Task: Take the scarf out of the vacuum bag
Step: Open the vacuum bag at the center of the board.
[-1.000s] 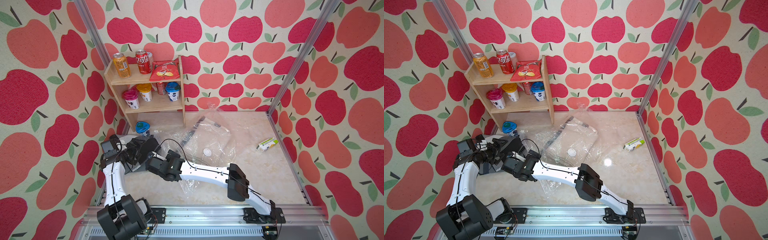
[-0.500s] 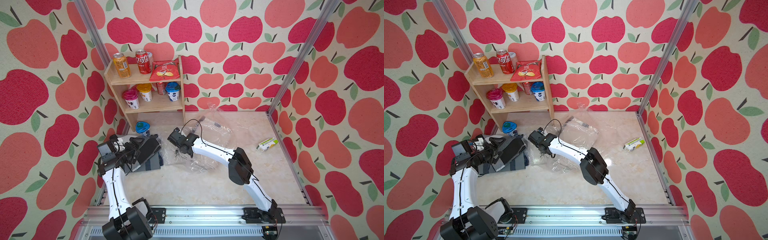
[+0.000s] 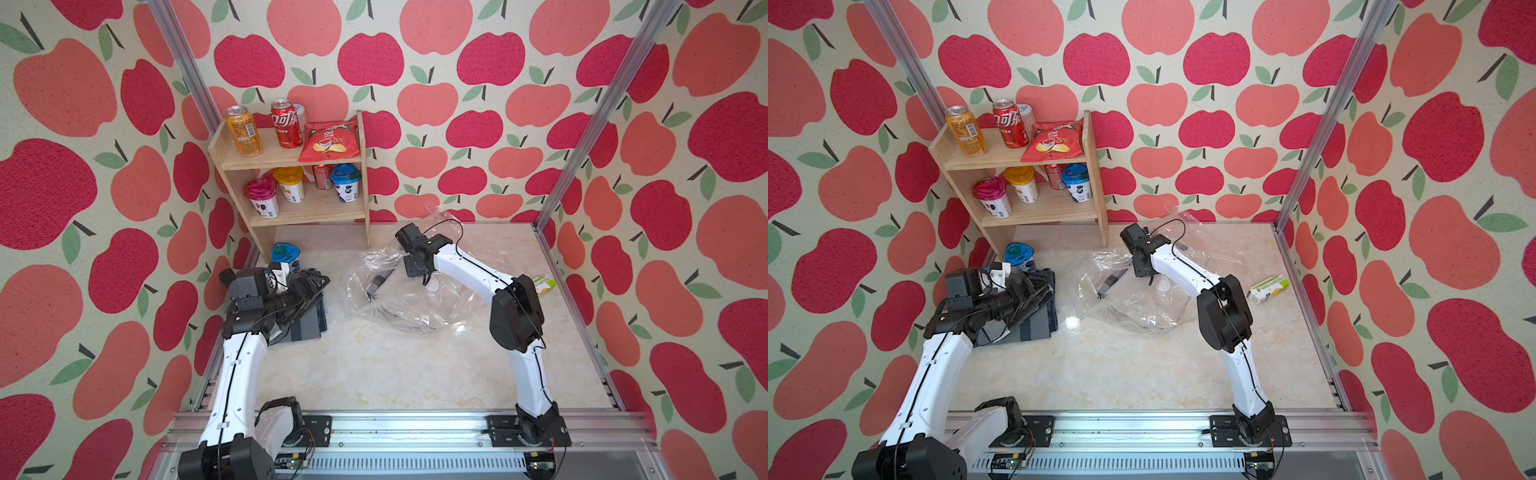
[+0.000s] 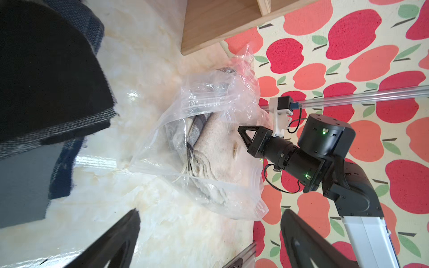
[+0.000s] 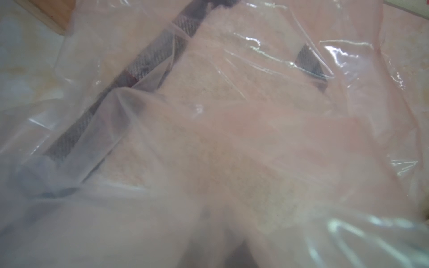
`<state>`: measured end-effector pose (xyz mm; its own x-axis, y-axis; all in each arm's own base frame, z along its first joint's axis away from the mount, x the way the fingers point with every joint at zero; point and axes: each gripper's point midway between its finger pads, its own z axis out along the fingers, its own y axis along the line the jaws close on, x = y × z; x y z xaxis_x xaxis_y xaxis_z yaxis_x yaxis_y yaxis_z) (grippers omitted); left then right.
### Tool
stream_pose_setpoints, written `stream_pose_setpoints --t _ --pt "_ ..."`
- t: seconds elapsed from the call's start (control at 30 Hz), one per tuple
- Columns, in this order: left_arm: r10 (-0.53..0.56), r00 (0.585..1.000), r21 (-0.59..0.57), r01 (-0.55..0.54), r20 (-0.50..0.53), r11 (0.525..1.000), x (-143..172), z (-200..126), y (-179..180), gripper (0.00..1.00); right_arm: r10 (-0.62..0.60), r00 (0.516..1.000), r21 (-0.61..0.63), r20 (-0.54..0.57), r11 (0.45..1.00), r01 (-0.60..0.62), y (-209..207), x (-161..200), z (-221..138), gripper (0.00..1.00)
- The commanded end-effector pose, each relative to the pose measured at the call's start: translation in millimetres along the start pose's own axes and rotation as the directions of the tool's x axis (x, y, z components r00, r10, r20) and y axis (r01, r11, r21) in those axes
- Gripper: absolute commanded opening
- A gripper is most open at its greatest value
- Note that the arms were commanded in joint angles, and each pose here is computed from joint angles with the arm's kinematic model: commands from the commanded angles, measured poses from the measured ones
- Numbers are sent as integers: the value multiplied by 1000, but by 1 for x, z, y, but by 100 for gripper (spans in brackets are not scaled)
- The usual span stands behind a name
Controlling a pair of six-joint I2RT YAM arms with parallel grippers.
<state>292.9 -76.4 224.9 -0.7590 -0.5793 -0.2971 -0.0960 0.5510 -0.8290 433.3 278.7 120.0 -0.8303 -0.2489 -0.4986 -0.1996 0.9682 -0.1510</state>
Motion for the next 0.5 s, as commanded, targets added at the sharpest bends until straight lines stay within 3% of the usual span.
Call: stream_pose_setpoints --t 0.0,0.23,0.47 --pt "80 996 11 -80 32 997 -9 7 -19 97 128 992 13 -6 992 -127 -46 -7 -2 14" --pt "217 975 37 -216 -37 976 10 33 -55 97 219 975 9 21 976 -220 -99 -28 -10 14" --pt "273 955 63 -267 -119 962 33 66 -80 98 211 974 -271 82 945 -182 -51 -64 -49 14"
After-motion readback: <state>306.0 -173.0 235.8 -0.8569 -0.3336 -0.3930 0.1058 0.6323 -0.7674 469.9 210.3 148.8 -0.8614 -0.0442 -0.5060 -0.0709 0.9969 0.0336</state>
